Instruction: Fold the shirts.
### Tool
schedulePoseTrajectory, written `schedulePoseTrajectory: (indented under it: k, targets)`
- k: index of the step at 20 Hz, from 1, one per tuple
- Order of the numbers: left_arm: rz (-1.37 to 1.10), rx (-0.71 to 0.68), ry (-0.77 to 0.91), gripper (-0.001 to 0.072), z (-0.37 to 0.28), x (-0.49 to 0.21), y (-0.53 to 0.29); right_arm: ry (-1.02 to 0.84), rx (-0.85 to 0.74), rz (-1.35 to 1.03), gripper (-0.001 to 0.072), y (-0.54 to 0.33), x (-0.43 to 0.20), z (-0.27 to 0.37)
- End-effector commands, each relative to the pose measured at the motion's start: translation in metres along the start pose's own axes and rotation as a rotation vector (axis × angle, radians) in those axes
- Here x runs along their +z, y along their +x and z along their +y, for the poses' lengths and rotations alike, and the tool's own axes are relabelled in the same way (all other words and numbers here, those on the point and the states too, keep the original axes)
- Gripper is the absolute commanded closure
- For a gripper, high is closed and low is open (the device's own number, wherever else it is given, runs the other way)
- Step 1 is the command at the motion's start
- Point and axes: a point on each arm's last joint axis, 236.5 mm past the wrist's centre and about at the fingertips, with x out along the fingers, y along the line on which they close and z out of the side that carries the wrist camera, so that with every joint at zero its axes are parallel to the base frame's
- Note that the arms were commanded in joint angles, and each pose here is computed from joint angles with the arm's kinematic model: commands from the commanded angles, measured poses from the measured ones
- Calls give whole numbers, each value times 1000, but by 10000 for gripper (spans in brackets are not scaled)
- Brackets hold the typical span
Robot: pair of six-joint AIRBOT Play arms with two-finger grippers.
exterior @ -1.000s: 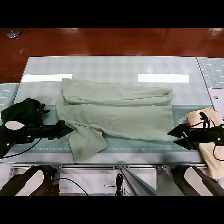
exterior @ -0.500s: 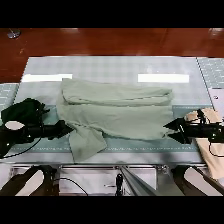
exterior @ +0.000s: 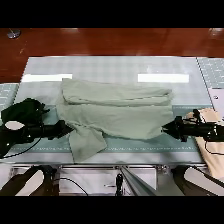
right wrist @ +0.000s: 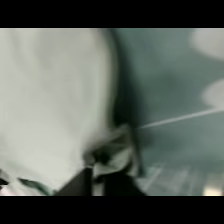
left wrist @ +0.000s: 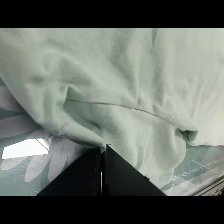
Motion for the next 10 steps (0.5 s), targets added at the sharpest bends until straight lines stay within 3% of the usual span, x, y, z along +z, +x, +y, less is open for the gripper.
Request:
schedulePoseTrajectory:
  k: [1,10]
  targets:
    - [0,-1,3,687,-1,0,-1,-82,124,5,694,-2,1,29]
    - [-171,-78,209,687,-90,93,-69,-259,187,-78,695,-61,50,100]
